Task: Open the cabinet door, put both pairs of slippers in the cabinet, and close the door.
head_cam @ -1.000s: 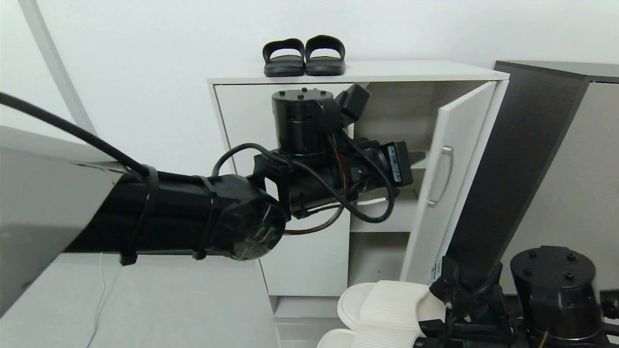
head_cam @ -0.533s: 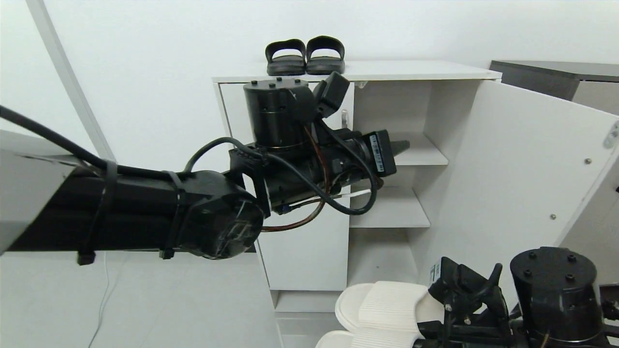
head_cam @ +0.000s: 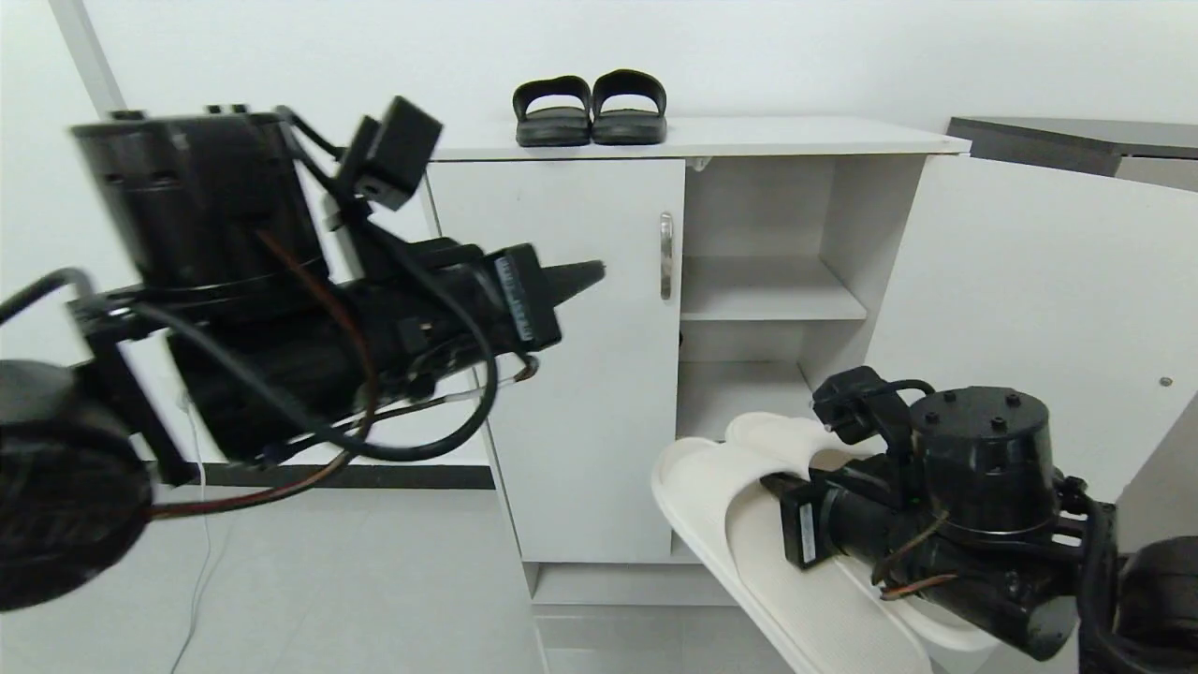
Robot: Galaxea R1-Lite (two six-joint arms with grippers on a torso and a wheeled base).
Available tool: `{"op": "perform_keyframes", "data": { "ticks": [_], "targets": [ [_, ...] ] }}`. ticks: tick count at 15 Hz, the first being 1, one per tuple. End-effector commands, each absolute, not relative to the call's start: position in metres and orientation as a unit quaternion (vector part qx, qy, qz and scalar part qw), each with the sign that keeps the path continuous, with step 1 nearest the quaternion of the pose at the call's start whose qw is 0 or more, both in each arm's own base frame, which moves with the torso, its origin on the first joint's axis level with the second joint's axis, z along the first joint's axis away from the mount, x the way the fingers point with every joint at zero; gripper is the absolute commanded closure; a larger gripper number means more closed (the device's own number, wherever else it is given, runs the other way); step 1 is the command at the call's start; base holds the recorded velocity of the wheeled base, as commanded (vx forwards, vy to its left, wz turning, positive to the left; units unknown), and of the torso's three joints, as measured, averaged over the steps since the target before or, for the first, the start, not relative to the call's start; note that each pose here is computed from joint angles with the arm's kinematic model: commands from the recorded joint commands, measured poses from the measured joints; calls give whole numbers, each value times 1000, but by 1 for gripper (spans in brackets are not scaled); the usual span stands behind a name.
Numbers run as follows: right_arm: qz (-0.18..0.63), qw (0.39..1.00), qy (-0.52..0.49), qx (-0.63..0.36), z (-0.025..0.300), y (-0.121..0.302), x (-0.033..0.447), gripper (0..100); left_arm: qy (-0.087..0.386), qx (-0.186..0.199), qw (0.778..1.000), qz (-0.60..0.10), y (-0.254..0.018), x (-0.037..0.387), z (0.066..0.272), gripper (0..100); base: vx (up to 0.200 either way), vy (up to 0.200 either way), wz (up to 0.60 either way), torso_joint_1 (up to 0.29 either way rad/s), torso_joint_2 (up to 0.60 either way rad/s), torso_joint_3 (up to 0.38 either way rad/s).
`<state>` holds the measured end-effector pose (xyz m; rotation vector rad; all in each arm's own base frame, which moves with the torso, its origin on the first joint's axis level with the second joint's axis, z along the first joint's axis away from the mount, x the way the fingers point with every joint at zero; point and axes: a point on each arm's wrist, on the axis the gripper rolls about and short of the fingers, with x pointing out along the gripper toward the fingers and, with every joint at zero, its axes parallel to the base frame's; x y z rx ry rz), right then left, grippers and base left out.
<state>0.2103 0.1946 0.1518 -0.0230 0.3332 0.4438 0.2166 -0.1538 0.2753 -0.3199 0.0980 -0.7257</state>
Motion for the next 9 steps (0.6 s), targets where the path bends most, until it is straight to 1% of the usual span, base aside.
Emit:
{"op": "perform_keyframes", "data": {
  "ticks": [1,2,3,4,6,7,8,9],
  "targets": [
    [163,972,169,-21,138,210,230,100,0,-101,964,-246,-91,148,270,100,0,0,0,0,0,0],
    [147,975,164,-22,137,211,232,100,-20,-78,978,-195,-69,132,266,100,0,0,0,0,0,0],
    [143,976,164,-21,136,210,234,100,-31,-66,986,-150,-48,118,260,100,0,0,0,0,0,0],
    [140,977,163,-20,135,209,234,100,-30,-57,992,-107,-33,102,251,100,0,0,0,0,0,0],
    [139,976,163,-21,135,208,234,100,-35,-56,997,-38,-14,67,232,100,0,0,0,0,0,0],
    [139,976,163,-21,135,208,234,100,-32,-49,998,-4,-5,46,216,100,0,0,0,0,0,0],
    [139,976,164,-22,134,208,234,100,-29,-48,998,16,-1,34,205,100,0,0,0,0,0,0],
    [139,976,166,-23,133,208,234,100,-29,-47,998,42,2,18,188,100,0,0,0,0,0,0]
  ]
}}
